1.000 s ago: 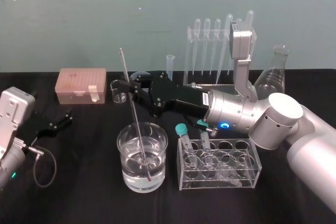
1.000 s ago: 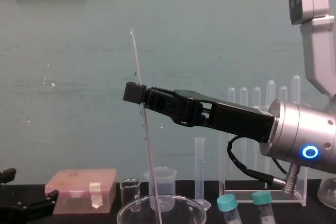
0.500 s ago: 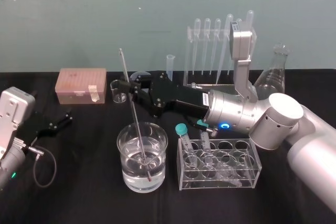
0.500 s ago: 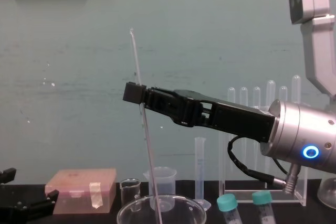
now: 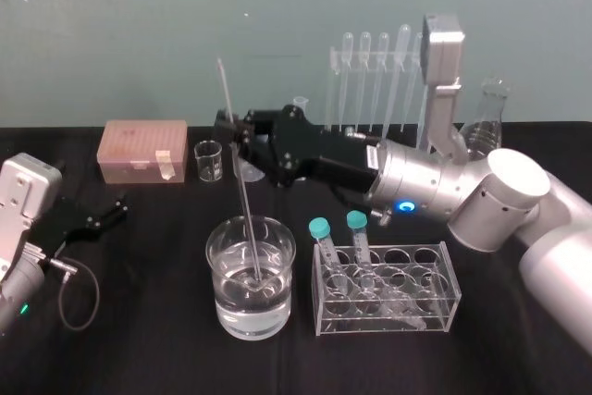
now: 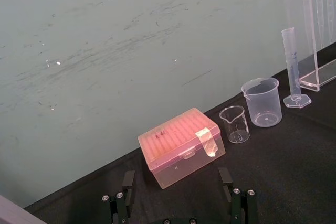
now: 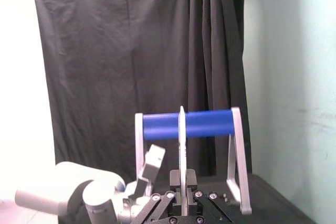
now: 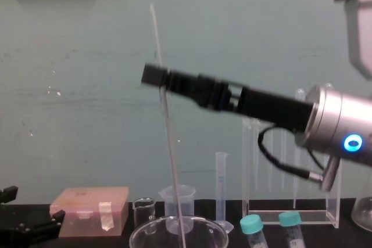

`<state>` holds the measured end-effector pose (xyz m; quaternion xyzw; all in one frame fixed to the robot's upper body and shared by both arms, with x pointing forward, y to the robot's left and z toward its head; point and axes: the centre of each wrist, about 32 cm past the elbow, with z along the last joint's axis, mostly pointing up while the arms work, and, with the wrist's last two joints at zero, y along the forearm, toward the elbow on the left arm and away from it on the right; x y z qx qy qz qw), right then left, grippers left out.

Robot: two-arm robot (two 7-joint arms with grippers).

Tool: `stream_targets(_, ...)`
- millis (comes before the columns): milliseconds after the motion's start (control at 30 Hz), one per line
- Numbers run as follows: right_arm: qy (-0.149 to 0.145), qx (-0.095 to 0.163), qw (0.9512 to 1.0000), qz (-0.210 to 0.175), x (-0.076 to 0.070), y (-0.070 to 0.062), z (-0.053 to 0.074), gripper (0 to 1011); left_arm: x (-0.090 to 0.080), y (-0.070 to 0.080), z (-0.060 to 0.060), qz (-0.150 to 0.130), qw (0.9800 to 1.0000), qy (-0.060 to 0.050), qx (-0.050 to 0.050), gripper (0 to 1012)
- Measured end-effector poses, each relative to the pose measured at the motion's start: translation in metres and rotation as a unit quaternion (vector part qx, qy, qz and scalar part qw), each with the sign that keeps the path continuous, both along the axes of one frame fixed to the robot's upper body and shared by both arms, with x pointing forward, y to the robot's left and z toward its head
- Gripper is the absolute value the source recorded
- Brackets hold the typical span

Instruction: Hold the thermometer with one hand and immerse one end into the beaker, then reinsert it into the test tube rack.

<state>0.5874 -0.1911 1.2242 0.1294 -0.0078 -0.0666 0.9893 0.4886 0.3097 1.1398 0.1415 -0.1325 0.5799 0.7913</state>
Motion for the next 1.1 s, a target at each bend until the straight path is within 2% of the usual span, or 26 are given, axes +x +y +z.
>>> stream_targets(233,-0.018,0.024,0.9995,-0.001,-0.001,-0.007,0.03,56,0.0,0.0,0.0,0.0,1.0,0.0,0.0,1008)
stream_targets(367,-0.031,0.039,0.9988,-0.005,-0.001,-0.012,0.053,56,0.0,0.0,0.0,0.0,1.0,0.0,0.0,1008)
stream_targets(400,-0.035,0.046,0.9983,-0.008,-0.001,-0.015,0.064,56,0.0,0.0,0.0,0.0,1.0,0.0,0.0,1008)
stream_targets(467,-0.04,0.052,0.9978,-0.012,-0.001,-0.017,0.074,56,0.0,0.0,0.0,0.0,1.0,0.0,0.0,1008)
stream_targets(500,-0.046,0.057,0.9972,-0.017,-0.001,-0.019,0.084,56,0.0,0.0,0.0,0.0,1.0,0.0,0.0,1008)
stream_targets(700,-0.077,0.061,0.9942,-0.045,-0.003,-0.035,0.115,56,0.0,0.0,0.0,0.0,1.0,0.0,0.0,1008)
stream_targets(767,-0.082,0.059,0.9934,-0.054,-0.004,-0.04,0.12,56,0.0,0.0,0.0,0.0,1.0,0.0,0.0,1008)
stream_targets(900,-0.089,0.051,0.9906,-0.091,-0.009,-0.061,0.126,56,0.0,0.0,0.0,0.0,1.0,0.0,0.0,1008)
stream_targets(933,-0.089,0.051,0.9906,-0.091,-0.009,-0.061,0.126,56,0.0,0.0,0.0,0.0,1.0,0.0,0.0,1008)
stream_targets(1033,-0.08,0.046,0.9873,-0.129,-0.017,-0.082,0.122,56,0.0,0.0,0.0,0.0,1.0,0.0,0.0,1008)
stream_targets(1100,-0.073,0.043,0.9856,-0.146,-0.023,-0.091,0.117,56,0.0,0.0,0.0,0.0,1.0,0.0,0.0,1008)
